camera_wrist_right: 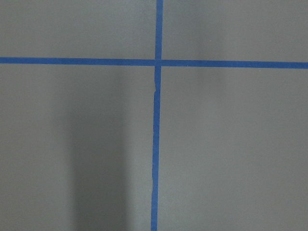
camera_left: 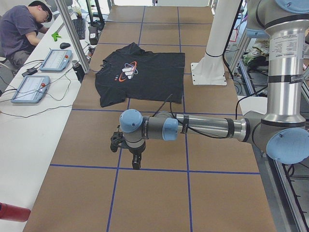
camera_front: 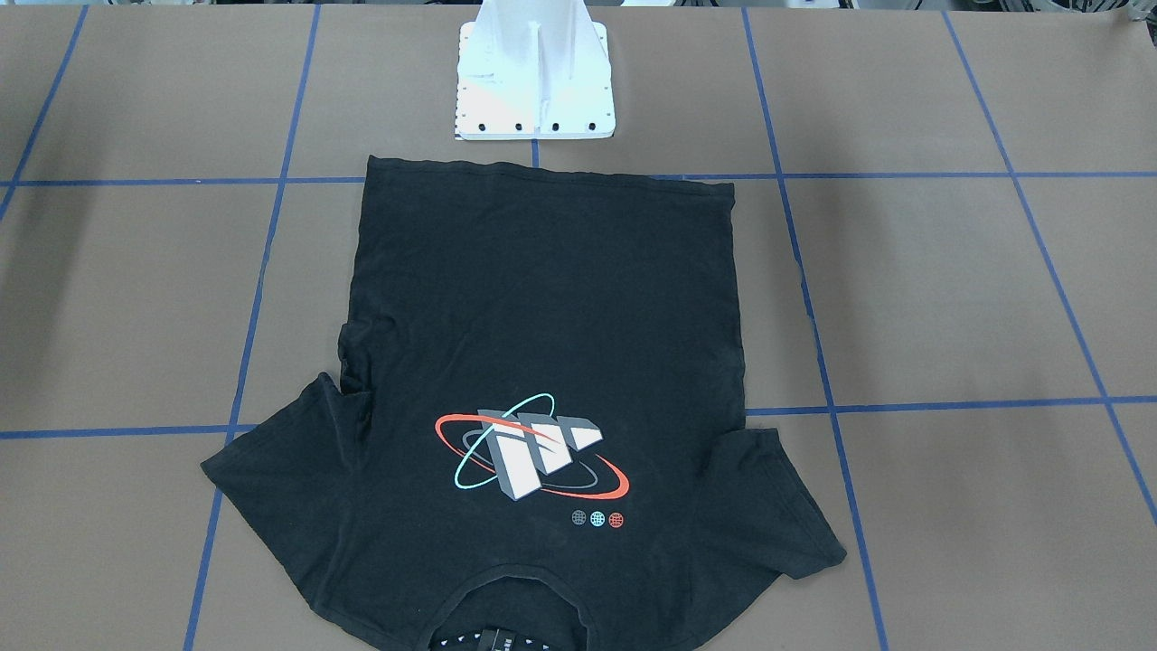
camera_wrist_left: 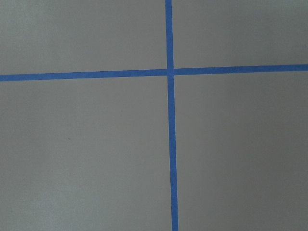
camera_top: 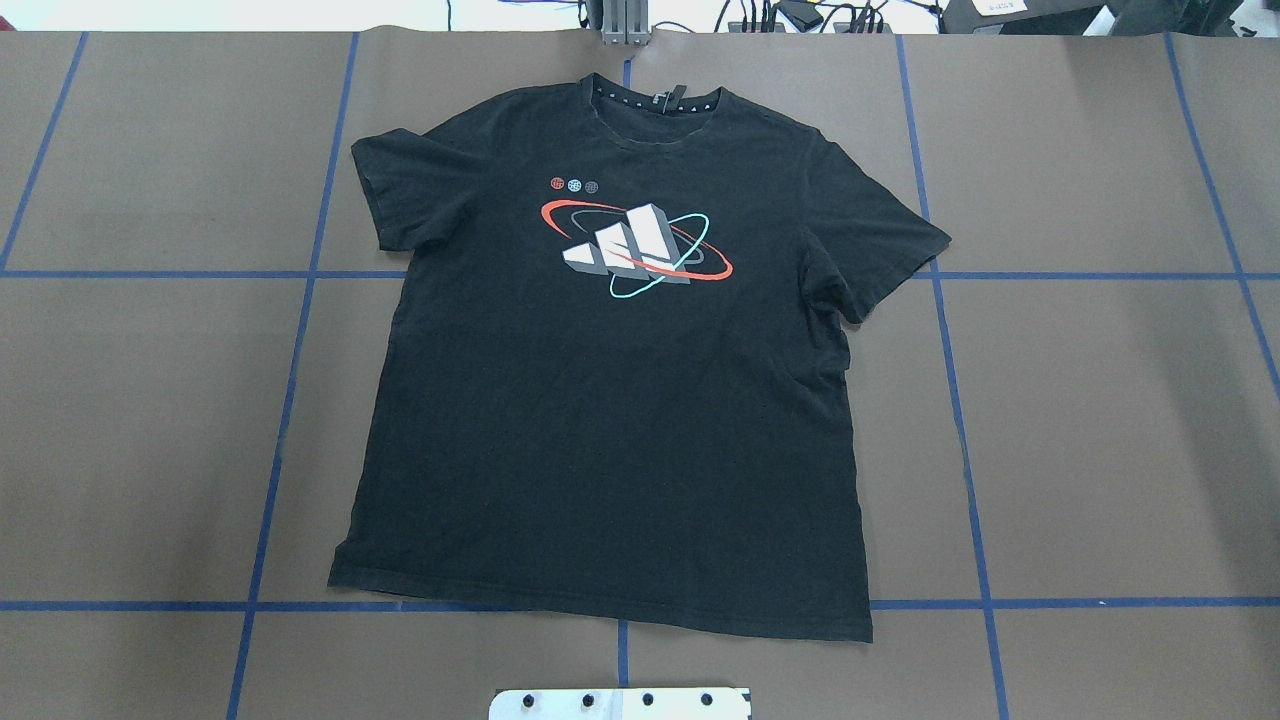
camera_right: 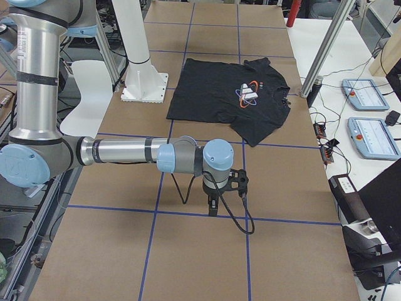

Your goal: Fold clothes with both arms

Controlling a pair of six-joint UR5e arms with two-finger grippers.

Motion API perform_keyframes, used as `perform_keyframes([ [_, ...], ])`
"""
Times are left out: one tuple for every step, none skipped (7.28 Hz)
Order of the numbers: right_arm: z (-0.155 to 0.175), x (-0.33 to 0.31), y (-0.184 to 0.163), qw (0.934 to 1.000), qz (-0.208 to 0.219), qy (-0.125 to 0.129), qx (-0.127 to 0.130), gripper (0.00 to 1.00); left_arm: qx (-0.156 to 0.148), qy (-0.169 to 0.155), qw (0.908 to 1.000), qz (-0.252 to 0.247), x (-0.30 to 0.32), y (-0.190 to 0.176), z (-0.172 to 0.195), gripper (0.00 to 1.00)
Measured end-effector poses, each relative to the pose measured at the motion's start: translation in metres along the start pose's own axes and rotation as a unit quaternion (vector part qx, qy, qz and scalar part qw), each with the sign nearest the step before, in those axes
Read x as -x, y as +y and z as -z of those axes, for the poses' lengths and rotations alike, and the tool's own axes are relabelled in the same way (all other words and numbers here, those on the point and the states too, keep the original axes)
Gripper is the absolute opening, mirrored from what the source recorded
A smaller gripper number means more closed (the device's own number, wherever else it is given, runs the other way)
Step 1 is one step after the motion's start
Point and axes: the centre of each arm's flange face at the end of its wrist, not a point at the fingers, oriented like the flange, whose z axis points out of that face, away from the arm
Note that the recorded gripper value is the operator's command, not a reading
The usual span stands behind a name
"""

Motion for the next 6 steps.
perform_keyframes([
  [0.000, 0.000, 0.000, 1.0000, 0.000, 0.000, 0.000, 1.00, 0.000, 0.000, 1.0000, 0.000, 0.000, 0.000, 0.000, 1.00],
  [0.000, 0.000, 0.000, 1.0000, 0.000, 0.000, 0.000, 1.00, 0.000, 0.000, 1.0000, 0.000, 0.000, 0.000, 0.000, 1.00],
  [0.000, 0.000, 0.000, 1.0000, 0.000, 0.000, 0.000, 1.00, 0.000, 0.001, 1.0000, 0.000, 0.000, 0.000, 0.000, 1.00],
  [0.000, 0.000, 0.000, 1.0000, 0.000, -0.001, 0.000, 1.00, -0.001, 0.001, 1.0000, -0.001, -0.001, -0.002, 0.001, 1.00],
  [0.003, 0.003, -0.002, 1.0000, 0.003, -0.003, -0.003, 1.00, -0.006, 0.002, 1.0000, -0.003, -0.005, -0.005, 0.005, 1.00],
  [0.007, 0.009, -0.005, 0.9999, 0.007, -0.008, -0.008, 1.00, -0.015, 0.003, 0.9998, -0.011, -0.014, -0.014, 0.013, 1.00],
])
